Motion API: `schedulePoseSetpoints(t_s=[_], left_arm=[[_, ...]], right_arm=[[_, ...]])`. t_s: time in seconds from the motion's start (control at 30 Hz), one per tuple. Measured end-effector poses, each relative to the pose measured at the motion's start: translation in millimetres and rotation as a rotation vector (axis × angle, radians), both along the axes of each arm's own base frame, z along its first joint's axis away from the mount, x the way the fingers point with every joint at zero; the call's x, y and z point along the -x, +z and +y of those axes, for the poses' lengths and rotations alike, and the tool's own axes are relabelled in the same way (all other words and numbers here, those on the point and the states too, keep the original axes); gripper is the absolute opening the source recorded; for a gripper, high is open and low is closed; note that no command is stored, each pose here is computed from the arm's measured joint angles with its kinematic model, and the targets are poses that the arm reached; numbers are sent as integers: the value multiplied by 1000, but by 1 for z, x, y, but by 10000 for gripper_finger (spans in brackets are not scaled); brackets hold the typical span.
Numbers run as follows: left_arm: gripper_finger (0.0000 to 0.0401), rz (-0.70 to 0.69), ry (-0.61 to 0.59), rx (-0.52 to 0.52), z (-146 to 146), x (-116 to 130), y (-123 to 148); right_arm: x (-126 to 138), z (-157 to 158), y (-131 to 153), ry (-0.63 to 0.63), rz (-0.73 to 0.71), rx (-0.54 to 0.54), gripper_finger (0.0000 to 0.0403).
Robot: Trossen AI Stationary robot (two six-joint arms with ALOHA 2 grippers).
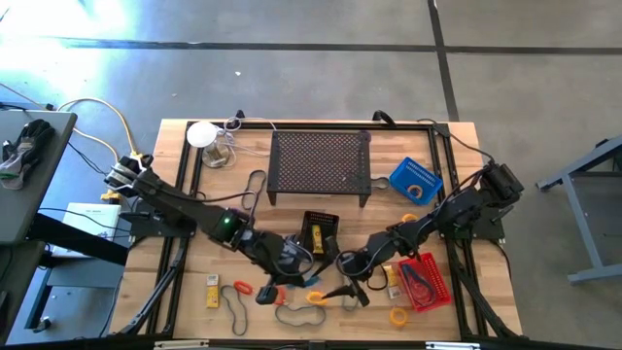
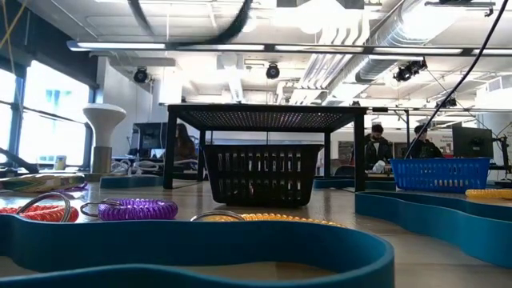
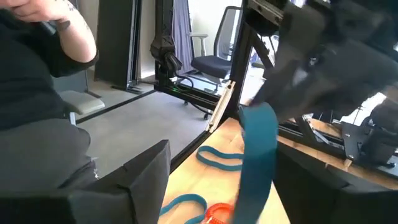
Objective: Pick & Place Office Desk Supplies
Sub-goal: Put the blue rubber band into the orange bin
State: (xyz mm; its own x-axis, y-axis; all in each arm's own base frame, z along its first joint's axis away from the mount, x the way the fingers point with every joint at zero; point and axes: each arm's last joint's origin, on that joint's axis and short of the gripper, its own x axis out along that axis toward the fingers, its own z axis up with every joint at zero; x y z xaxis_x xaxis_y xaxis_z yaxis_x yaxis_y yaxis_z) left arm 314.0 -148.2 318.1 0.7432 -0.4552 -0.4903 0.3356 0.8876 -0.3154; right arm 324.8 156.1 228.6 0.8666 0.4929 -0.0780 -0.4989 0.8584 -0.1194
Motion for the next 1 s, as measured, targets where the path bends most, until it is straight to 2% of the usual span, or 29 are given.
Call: schedulePoseSetpoints(t_s=[0.27,0.43,0.6,0.73,0.9,1.0], left_arm=[[1,2,16,-4,5,-2,0],[1,12,17,-17,5,-1,-1],[1,20,19,-21,5,-1,-2],[1,28,14,-38,6,0,-4],[1,17,59,-74,7,-1,-4],[3,-16,64,-142,9,-1,-4]], right_arm=[[0,0,1,15,-9,0,200],[1,1,-1,29,10,12,157],[1,1,-2,30,7,25,88],[1,2,-5,42,-7,104,18],[2,1,-6,29,0,123,4],[2,1,-8,11,15,130,3]])
